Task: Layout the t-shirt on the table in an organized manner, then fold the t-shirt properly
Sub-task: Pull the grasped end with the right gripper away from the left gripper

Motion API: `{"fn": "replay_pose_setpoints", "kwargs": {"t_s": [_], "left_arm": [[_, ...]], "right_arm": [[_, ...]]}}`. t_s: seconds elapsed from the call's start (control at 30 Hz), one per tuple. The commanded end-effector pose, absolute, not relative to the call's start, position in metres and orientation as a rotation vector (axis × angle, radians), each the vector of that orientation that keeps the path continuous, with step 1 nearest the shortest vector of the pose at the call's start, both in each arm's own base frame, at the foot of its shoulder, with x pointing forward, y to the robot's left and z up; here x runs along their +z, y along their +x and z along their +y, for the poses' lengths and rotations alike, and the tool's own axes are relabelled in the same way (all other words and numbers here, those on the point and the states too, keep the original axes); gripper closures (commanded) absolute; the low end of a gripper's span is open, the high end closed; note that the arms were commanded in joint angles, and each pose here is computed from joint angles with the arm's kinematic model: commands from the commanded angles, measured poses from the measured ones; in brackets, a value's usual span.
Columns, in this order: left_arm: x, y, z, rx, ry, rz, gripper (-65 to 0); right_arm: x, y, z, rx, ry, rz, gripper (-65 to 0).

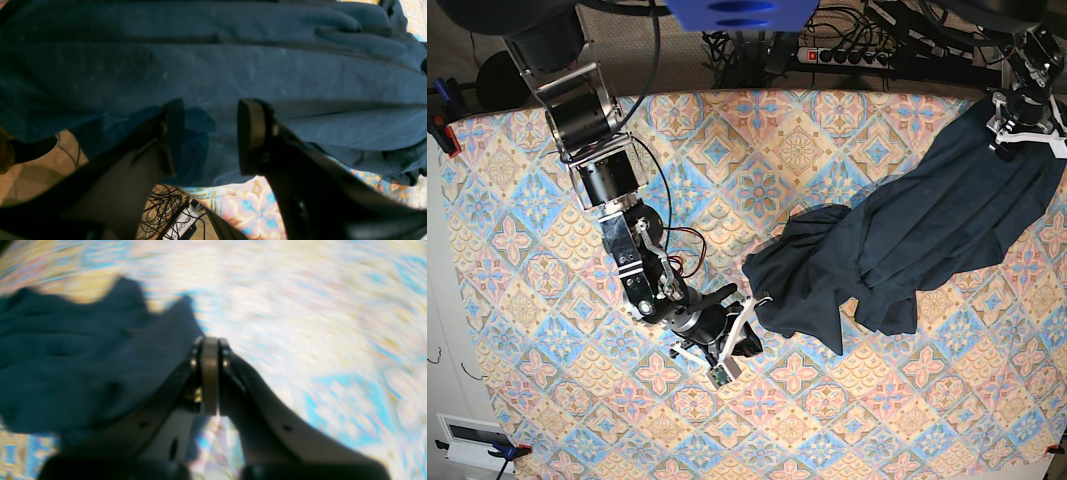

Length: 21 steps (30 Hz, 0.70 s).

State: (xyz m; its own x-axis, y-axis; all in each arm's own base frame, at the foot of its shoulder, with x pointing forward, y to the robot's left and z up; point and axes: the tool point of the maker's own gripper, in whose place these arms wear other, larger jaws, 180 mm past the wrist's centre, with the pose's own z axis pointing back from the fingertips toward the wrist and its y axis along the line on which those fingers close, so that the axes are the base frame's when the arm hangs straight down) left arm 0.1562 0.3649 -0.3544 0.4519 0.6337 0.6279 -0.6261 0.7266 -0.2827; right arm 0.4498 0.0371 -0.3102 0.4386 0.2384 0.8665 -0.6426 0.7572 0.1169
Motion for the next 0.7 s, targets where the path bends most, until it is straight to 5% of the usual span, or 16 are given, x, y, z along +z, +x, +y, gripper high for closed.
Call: {"fn": "replay_pose_setpoints", "kwargs": {"t_s": [0.0, 0.07, 0.33, 0.67], "left_arm": [[-0.343, 0.161, 0.371, 0.760, 0.005, -0.819, -25.7], [-0.343, 0.161, 0.370, 0.760, 0.005, -0.817, -25.7], [-0.344, 0.159, 0.371, 0.757, 0.007, -0.812, -25.7], [-0.343, 0.161, 0.370, 0.759, 0.004, -0.818, -25.7]], "right_arm": [[-0.293, 0.452, 0.051, 0.600, 0.510, -1.014, -0.9], [-0.297, 0.447, 0.057, 0.626, 0.507, -1.000, -4.6], [-0.329, 0.446, 0.047, 0.595, 0.485, -0.915, -36.5], [-0.361, 0.441, 0.044, 0.555, 0.480, -0.828, -37.8]]}}
